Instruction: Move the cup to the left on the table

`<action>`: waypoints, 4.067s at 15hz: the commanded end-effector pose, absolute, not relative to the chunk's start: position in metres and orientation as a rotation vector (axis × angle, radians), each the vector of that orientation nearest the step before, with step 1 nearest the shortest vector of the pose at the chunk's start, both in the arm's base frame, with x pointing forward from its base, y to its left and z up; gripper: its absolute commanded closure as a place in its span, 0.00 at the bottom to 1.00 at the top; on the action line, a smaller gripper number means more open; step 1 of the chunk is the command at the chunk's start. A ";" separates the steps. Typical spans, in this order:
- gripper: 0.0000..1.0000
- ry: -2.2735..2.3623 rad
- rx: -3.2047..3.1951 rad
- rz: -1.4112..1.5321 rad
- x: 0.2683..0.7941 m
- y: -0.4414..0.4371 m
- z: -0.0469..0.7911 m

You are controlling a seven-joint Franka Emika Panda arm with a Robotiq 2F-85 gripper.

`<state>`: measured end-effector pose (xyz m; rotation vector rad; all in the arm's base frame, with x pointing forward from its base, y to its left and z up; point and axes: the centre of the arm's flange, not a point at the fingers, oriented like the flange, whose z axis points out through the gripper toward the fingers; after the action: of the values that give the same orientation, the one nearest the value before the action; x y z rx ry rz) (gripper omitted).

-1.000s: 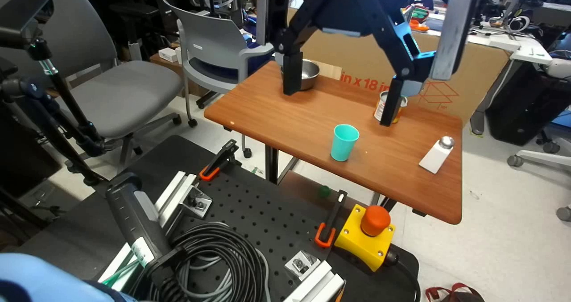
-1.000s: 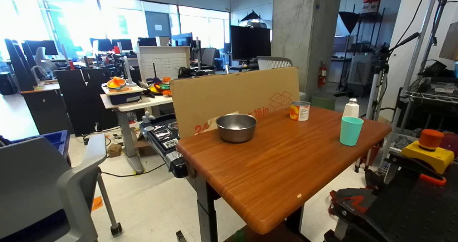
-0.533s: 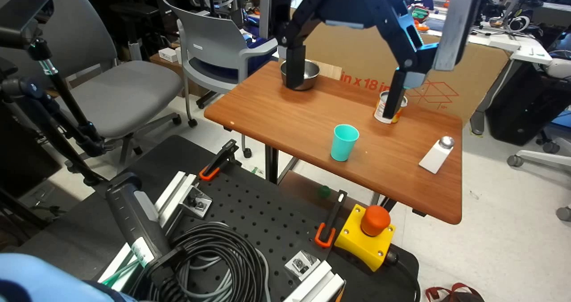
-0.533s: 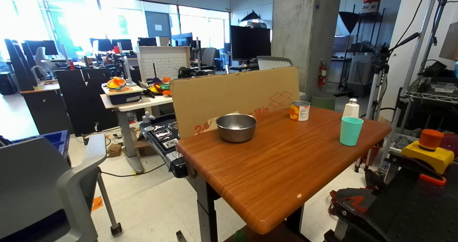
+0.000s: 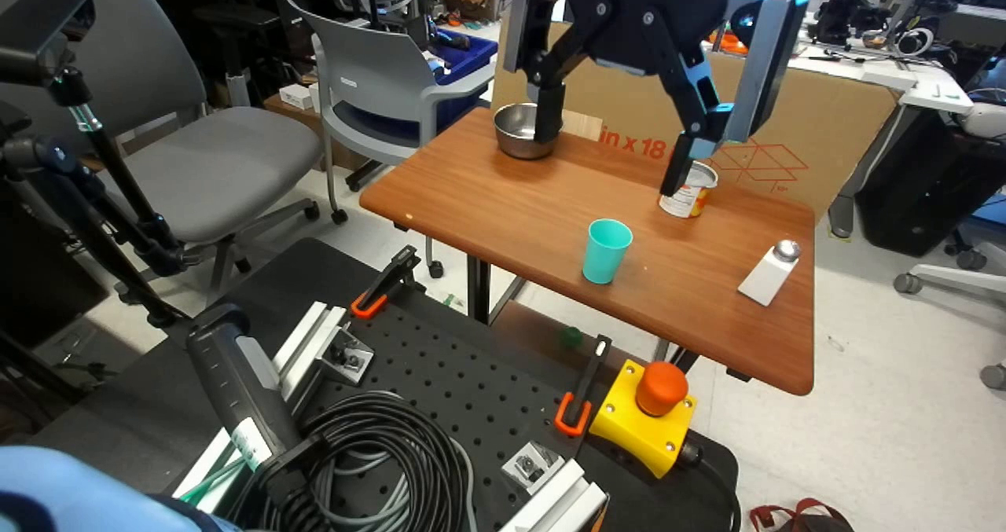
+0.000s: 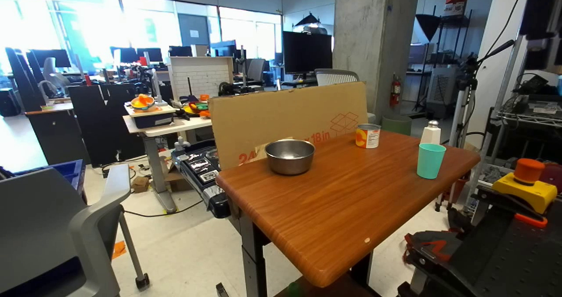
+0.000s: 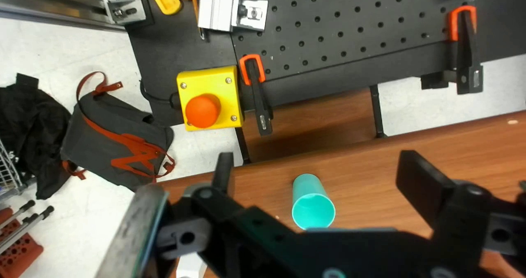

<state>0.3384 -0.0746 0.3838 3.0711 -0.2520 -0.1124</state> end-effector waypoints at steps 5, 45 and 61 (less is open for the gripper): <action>0.00 -0.364 3.062 0.001 0.408 -0.071 0.332; 1.00 -0.569 2.968 -0.305 0.511 -0.029 0.237; 0.99 -0.116 3.046 -0.027 0.509 0.145 0.272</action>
<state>0.4970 0.1258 0.2814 3.0467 -0.1832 -0.0460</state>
